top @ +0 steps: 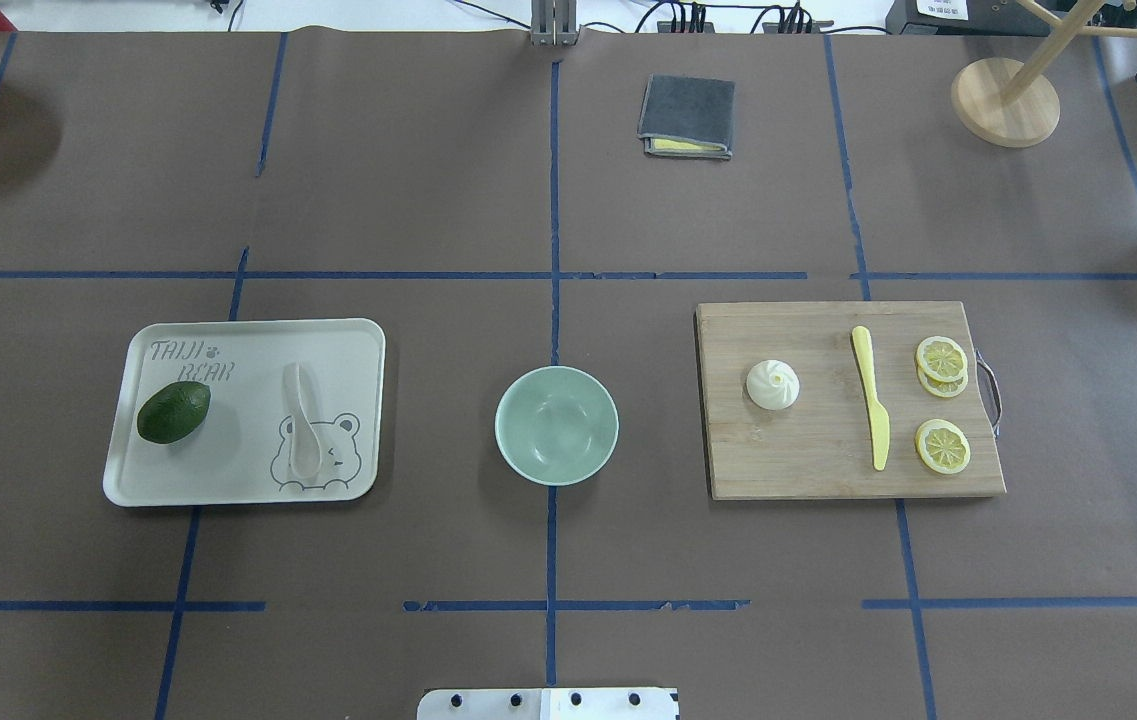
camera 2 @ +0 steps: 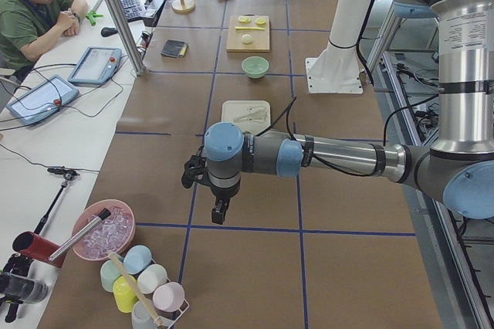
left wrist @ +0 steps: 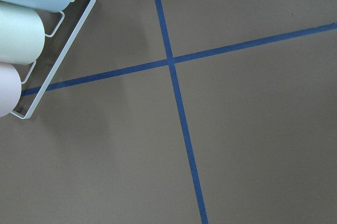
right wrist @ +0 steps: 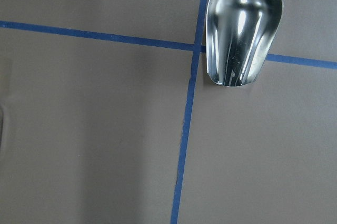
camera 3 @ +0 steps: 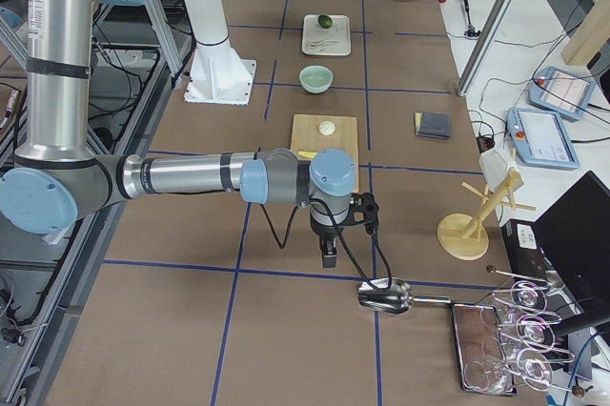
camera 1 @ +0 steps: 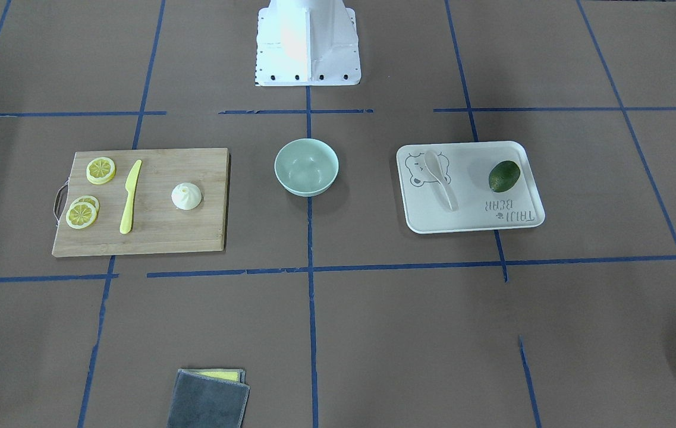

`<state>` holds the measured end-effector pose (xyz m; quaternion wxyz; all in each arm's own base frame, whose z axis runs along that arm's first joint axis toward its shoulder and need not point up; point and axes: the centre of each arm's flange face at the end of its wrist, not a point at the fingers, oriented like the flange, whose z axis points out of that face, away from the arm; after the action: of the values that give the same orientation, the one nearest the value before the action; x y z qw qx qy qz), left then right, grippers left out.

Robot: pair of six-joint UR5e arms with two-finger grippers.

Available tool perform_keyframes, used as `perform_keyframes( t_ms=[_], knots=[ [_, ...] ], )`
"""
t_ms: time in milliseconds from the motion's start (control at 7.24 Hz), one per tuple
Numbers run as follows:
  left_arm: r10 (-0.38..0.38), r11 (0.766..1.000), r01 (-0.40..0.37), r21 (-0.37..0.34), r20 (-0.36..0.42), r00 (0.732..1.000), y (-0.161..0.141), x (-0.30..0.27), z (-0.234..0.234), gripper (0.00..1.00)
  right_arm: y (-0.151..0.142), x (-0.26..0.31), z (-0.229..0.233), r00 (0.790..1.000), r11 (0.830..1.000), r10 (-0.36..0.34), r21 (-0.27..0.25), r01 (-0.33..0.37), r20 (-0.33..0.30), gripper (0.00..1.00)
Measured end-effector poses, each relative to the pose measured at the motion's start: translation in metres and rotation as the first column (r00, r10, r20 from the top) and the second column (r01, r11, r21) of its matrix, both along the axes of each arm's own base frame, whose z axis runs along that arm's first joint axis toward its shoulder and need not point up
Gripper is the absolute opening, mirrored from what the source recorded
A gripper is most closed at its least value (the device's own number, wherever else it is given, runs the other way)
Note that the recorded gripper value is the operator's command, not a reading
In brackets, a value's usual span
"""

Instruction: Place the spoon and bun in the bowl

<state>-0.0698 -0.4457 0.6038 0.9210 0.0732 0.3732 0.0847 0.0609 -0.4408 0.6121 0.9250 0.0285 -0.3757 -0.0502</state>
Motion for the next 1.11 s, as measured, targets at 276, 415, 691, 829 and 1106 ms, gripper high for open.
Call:
perform_keyframes(
  t_ms=[276,415,691,829,1106],
  knots=[
    [0.001,1.0,-0.001,0.011,0.0,1.0,-0.001,0.0,-0.003,1.0,-0.001,0.0,-0.004,1.0,1.0,0.0,0.008,0.0,0.001,1.0],
    [0.0,0.999,0.0,0.034,0.0,1.0,-0.002,0.0,-0.006,1.0,-0.002,0.0,-0.011,1.0,1.0,-0.001,0.023,0.001,0.001,1.0],
    [0.019,0.99,-0.019,0.143,0.003,1.0,-0.009,0.009,-0.018,1.0,-0.004,-0.002,-0.025,1.0,0.999,-0.004,0.048,0.004,0.002,1.0],
    [0.03,0.972,-0.03,0.234,0.004,1.0,-0.014,0.014,-0.03,1.0,-0.006,-0.004,-0.032,1.0,0.998,-0.005,0.063,0.005,0.004,1.0],
    [0.035,0.89,-0.034,0.455,0.007,0.999,-0.023,0.019,-0.055,1.0,-0.023,-0.008,-0.058,1.0,0.989,-0.008,0.148,0.007,0.005,1.0]
  ],
)
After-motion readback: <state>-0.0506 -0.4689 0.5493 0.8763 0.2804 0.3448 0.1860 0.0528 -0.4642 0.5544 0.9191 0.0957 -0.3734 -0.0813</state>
